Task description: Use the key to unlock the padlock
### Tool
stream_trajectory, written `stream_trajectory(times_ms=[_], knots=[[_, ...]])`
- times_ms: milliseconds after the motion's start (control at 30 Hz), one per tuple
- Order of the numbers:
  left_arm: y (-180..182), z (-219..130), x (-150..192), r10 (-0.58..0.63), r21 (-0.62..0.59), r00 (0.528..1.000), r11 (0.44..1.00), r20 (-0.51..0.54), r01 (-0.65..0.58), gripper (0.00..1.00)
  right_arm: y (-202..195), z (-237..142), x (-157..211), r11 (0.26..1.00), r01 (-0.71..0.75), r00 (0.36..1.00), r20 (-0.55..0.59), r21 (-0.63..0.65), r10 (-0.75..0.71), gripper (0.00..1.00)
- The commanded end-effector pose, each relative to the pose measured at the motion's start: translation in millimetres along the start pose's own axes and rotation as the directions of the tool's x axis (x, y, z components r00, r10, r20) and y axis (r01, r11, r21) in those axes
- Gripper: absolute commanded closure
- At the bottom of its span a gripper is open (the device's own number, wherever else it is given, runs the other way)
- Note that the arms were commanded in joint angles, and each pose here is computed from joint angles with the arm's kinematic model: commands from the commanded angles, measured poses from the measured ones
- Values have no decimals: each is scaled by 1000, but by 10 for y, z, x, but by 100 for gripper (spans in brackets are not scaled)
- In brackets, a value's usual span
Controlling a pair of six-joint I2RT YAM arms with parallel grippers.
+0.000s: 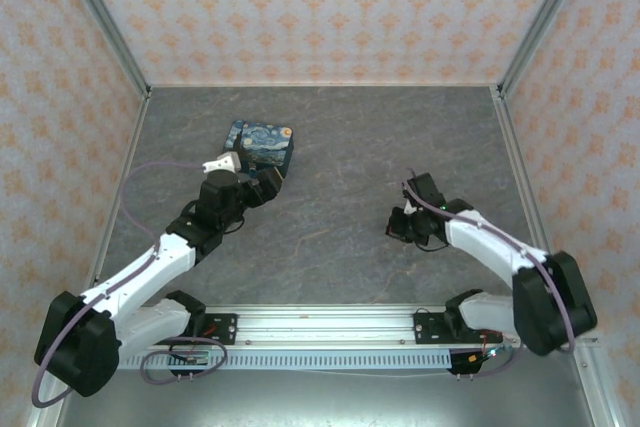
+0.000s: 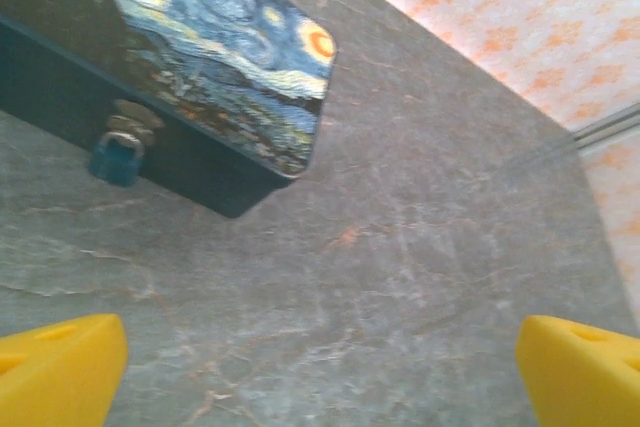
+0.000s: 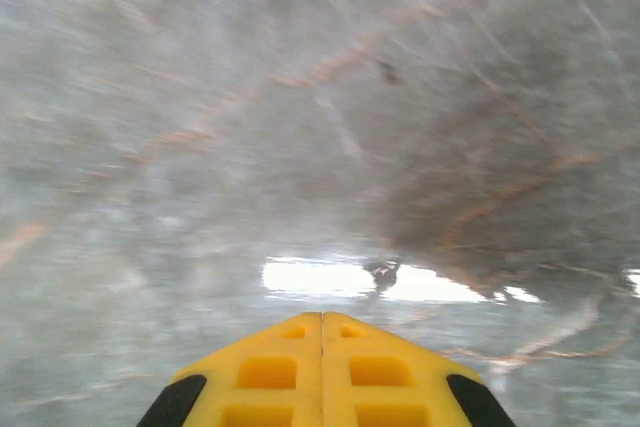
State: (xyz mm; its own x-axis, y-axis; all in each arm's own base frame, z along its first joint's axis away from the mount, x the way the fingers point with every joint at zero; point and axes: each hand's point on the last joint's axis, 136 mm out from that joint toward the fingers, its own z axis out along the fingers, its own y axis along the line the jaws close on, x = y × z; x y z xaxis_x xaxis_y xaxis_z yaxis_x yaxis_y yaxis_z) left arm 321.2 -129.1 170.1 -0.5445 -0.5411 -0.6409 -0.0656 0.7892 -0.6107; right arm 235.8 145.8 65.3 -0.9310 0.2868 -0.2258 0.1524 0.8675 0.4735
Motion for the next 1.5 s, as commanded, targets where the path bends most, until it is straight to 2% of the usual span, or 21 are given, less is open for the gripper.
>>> stream_trajectory(times_ms=[0,133,267,333,467,633,900,1167,1300,1467], knots=[[-472,-61,-132,-114,150,993,982,-19,115,0,512,-277,-331,965,-81,982,143,-251,120,100],[-881,-19,-94,-225,252,968,936,-110,246,1,851,-676,-616,896,-113,939,248,-429,238,100],[-1309,36,-82,-361,369,912,835,-192,408,3,1137,-1071,-870,777,-154,877,277,-611,392,100],[-1512,22,-157,-412,443,889,771,-202,458,3,1244,-1246,-980,706,-178,844,263,-685,468,100],[-1906,-98,-372,-457,583,866,654,-203,481,2,1446,-1570,-1143,546,-210,786,192,-811,588,100],[-2265,-158,-454,-487,651,831,543,-269,530,0,1648,-1862,-1231,453,-201,761,153,-869,630,100],[-2641,-79,-282,-490,659,786,454,-377,600,0,1974,-1920,-1203,416,-188,786,118,-890,607,100],[-2717,-15,-156,-486,647,779,454,-396,612,0,2212,-1771,-1115,416,-197,815,88,-888,573,100],[-2710,-42,-175,-488,652,782,455,-388,607,1,2163,-1669,-1114,435,-216,806,92,-874,584,100],[-2695,-54,-182,-492,650,782,458,-383,607,6,2037,-1595,-1095,481,-231,791,124,-846,599,100]])
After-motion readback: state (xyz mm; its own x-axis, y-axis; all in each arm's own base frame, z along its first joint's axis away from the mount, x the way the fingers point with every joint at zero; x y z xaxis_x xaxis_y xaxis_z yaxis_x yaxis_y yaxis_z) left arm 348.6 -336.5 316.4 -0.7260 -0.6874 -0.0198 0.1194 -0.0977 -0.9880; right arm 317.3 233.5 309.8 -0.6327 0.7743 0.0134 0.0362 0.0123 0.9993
